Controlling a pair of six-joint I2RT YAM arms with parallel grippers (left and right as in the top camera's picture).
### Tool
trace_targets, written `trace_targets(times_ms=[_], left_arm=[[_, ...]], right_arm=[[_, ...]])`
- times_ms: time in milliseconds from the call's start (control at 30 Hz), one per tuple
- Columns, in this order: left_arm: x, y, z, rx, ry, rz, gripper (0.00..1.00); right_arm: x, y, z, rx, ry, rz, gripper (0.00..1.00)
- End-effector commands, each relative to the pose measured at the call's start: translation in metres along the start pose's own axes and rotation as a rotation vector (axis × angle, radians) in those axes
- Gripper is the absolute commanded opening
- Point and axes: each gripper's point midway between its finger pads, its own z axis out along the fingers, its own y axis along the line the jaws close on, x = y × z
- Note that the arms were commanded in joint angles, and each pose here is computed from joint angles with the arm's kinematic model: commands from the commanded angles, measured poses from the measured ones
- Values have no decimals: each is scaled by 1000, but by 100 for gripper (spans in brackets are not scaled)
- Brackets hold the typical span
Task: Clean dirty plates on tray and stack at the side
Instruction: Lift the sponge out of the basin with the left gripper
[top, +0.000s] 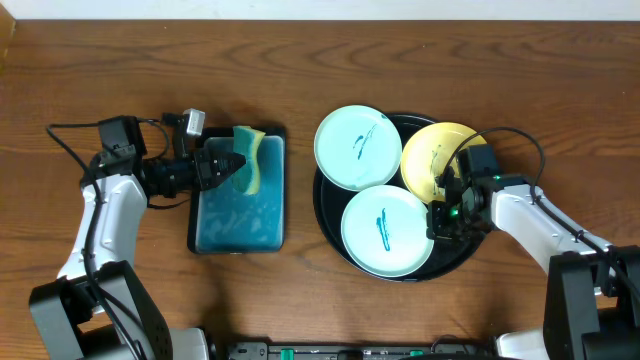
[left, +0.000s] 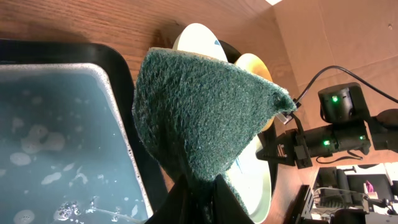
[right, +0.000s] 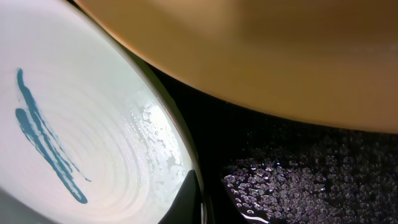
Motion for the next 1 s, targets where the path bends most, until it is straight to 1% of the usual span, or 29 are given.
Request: trace_targets(times_ms=[0,33,100,233,300,400,500,600,733,967], left_arm=[[2,-4,0,34,-6,3,7],[2,-2,0,23,-3,1,7],[6,12,0,-60,16,-36,7],[16,49,1,-312,67,-136,7],[21,63,3,-436,90,-163,7],[29,74,9,-589,134,-148,7],[36,84,11,-781,166,-115,8],[38,87,11,-901,172,-84,7],[41,84,17,-973,169,-73,7],[56,81,40,-969,199,-115,7]], right_arm=[[4,-3,5,26,13,-6,1],[4,-3,5,26,13,-6,1],[4,-3,5,26,13,-6,1],[4,-3,5,26,12,-6,1],[4,-3,5,26,12,-6,1],[4,-3,5,26,12,-6,1],[4,-3,5,26,12,-5,1],[4,-3,5,26,12,-6,1],[4,-3,5,26,12,-6,1],[4,-3,5,26,13,-6,1]])
